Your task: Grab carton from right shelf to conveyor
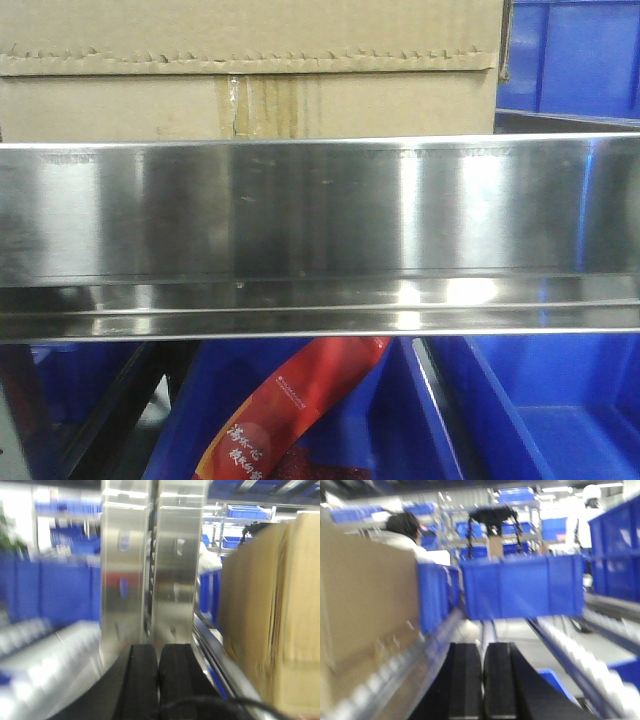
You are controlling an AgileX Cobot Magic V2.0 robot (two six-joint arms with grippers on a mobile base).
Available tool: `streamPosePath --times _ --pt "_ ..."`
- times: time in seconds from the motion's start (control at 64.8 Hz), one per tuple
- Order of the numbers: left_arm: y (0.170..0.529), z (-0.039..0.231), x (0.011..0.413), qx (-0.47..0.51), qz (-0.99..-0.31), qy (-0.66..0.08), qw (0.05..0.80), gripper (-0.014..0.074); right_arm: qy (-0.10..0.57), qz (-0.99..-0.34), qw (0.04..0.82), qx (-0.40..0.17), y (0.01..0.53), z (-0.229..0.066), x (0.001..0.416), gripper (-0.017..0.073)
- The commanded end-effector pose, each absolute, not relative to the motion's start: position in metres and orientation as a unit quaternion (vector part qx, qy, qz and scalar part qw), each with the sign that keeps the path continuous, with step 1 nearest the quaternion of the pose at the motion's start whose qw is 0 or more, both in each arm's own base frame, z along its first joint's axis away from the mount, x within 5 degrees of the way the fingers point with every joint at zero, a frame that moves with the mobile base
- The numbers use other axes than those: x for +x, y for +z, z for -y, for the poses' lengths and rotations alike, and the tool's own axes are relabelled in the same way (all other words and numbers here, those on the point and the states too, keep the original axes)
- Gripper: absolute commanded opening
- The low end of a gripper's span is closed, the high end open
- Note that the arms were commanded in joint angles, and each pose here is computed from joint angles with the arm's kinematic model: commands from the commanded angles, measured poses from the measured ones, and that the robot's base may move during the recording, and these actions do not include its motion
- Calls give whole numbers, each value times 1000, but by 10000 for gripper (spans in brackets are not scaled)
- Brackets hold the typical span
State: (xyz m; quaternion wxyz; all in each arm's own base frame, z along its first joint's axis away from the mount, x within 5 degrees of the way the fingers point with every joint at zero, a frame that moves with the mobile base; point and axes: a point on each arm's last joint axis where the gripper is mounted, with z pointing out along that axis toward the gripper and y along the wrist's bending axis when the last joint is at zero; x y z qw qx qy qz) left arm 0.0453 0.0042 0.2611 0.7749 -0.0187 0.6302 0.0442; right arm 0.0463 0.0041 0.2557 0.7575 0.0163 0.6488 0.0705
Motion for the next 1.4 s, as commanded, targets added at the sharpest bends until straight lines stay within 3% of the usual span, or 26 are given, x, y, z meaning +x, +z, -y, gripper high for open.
streamPosePath --times 0.0,0.139,0.247,0.556,0.849,1.112,1.389 --pt "291 -6 39 -8 -628 76 774 105 79 -641 763 8 285 -6 37 68" --pt "334 -5 40 4 -623 59 780 349 84 -645 760 -1 323 -8 37 404" --pt "359 -2 50 25 -629 32 776 445 82 -645 760 -2 340 -8 42 573" --pt "427 23 97 104 -706 -57 698 456 93 -700 708 -19 382 -13 73 549" --pt "466 87 158 198 -746 -113 626 456 149 -719 673 -89 451 -34 105 549" --pt "494 118 223 161 -799 -96 572 456 176 -770 596 -146 499 -60 153 549" --pt "514 109 274 83 -847 -63 521 456 197 -834 495 -148 526 -79 209 549"
